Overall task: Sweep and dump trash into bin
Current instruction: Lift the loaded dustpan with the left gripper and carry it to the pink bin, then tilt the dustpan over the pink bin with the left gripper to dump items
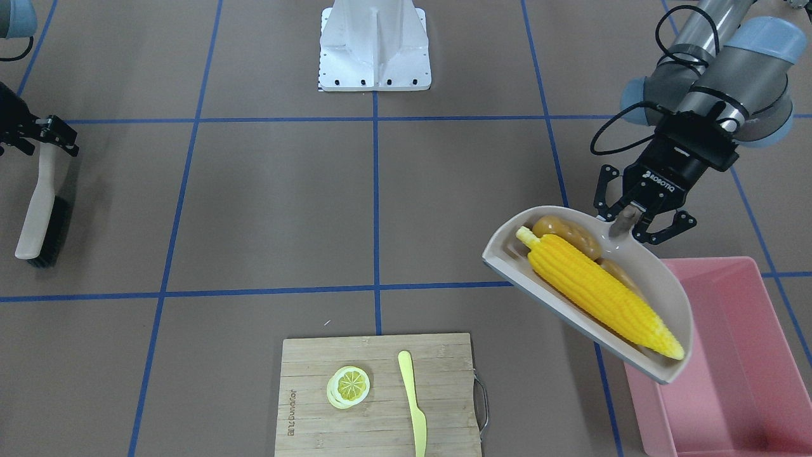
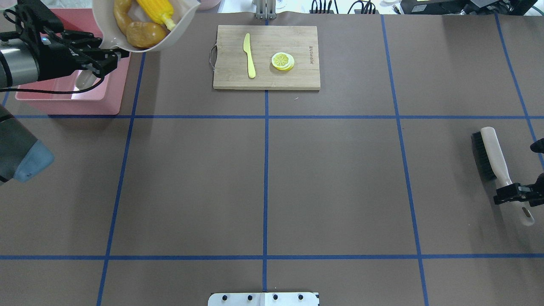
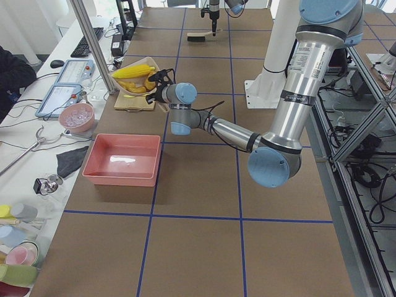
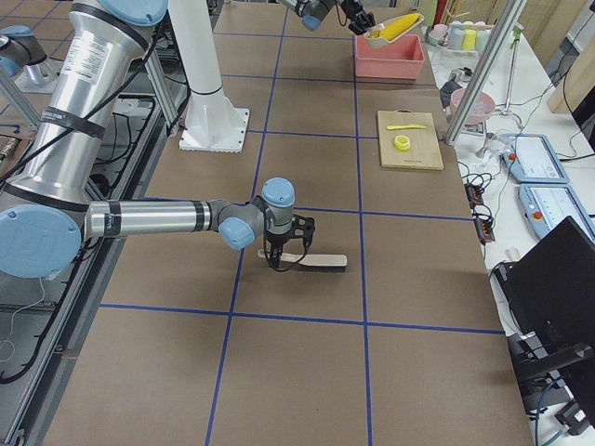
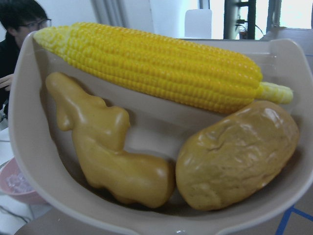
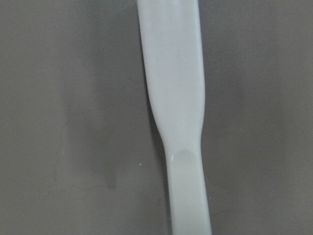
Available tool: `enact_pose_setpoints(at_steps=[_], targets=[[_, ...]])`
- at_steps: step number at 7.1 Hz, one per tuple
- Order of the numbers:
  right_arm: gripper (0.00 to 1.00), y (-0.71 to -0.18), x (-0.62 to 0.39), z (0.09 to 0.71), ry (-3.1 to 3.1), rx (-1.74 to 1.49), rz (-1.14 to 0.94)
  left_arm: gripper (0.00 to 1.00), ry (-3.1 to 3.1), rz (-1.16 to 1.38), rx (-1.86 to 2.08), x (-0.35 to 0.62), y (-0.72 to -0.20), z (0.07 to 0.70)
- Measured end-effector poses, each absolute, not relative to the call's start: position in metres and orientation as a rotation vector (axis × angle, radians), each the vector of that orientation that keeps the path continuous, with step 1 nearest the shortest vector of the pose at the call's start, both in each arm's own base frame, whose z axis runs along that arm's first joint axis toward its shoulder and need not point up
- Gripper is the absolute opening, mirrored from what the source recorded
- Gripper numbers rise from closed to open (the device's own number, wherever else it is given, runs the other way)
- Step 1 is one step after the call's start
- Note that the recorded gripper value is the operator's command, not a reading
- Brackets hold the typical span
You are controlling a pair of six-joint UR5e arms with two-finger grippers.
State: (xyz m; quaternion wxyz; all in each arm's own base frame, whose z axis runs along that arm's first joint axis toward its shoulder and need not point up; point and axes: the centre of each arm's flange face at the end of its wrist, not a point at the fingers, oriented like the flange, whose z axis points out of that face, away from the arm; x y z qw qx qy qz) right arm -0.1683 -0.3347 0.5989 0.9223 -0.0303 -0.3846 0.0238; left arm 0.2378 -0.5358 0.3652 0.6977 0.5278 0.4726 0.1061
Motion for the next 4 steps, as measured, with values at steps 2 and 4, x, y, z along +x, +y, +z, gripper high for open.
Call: enact_pose_setpoints(at_steps=[2,4], targets=[[1.0,-0.33,-0.151,0.586,-0.837,-0.08,0.068,0.0,1.085,0.129,1.063,0.22,-0.541,0.38],[1.0,-0.315,-0.103,0.589,-0.866,-0.072,0.094,0.0,1.208,0.003,0.865,0.213,-0.536,0.391]])
